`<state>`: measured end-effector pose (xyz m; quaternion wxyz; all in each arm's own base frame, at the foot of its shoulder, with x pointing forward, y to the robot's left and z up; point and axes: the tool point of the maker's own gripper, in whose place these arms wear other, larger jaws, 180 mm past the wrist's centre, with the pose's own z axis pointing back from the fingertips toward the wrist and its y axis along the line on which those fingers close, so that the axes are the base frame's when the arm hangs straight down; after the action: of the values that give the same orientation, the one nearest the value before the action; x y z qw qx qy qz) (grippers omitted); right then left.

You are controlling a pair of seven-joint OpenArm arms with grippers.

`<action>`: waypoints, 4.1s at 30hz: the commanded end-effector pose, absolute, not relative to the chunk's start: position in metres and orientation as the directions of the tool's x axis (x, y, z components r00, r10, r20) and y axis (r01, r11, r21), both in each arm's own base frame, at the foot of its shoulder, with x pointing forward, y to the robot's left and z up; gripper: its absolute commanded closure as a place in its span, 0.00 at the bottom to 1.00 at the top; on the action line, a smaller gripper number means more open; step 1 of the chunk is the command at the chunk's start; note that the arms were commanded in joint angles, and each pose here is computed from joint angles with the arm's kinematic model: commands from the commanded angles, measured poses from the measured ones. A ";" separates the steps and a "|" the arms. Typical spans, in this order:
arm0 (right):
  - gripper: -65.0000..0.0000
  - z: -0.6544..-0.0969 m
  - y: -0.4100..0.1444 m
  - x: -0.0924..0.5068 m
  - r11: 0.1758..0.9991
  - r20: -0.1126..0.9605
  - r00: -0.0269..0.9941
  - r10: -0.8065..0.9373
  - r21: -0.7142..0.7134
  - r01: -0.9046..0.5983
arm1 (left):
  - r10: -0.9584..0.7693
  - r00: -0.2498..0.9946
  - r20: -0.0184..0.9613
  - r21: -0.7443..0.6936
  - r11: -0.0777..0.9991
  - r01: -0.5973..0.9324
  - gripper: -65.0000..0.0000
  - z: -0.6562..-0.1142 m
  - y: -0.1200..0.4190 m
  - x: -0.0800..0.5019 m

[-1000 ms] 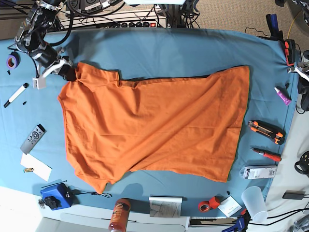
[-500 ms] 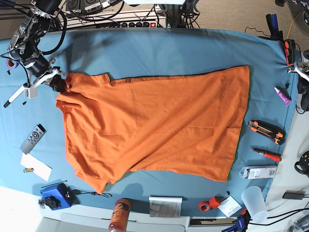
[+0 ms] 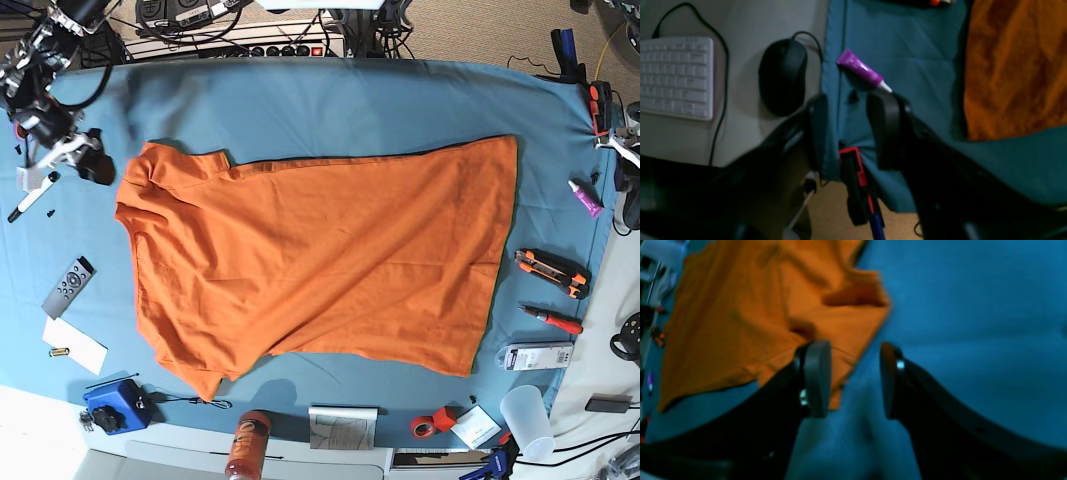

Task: Layout the t-shirt on the table in an organized manner, then fold the t-shirt properly
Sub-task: 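Move the right gripper to the shirt shoulder corner and grasp it, then grasp the opposite shoulder corner with the left gripper, then lift both held shoulder corners and carry them toward the hem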

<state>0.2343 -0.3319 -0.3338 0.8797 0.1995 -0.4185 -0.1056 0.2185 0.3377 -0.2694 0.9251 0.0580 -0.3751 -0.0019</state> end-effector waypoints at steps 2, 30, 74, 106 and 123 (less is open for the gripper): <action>0.62 -0.321 -0.341 0.235 0.907 0.725 0.597 -0.345 0.422 0.012 | -0.073 0.692 0.718 0.131 0.991 -0.032 0.63 -0.257 0.340 0.224; 0.62 -0.363 -0.270 0.246 0.871 0.680 0.649 -0.341 0.489 -0.055 | -0.060 0.669 0.741 0.093 0.996 -0.013 0.63 -0.254 0.332 0.228; 0.62 -0.357 -0.283 0.253 0.898 0.705 0.641 -0.304 0.437 -0.056 | 0.561 0.683 0.467 -0.631 0.753 -0.187 0.63 -0.394 0.219 0.213; 1.00 -0.337 -0.290 0.229 0.829 0.663 0.630 -0.405 0.557 -0.052 | 0.438 0.830 0.346 -0.590 0.789 -0.170 1.00 -0.420 0.184 0.192; 1.00 -0.316 -0.300 0.176 0.887 0.687 0.646 -0.332 0.460 -0.033 | 0.377 0.871 0.314 -0.549 0.821 -0.157 1.00 -0.416 0.211 0.139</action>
<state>0.1695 -0.2939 -0.3308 0.8881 0.2280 -0.3881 -0.0935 0.1529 0.2044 -0.4080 0.9139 -0.2875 -0.2427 0.1524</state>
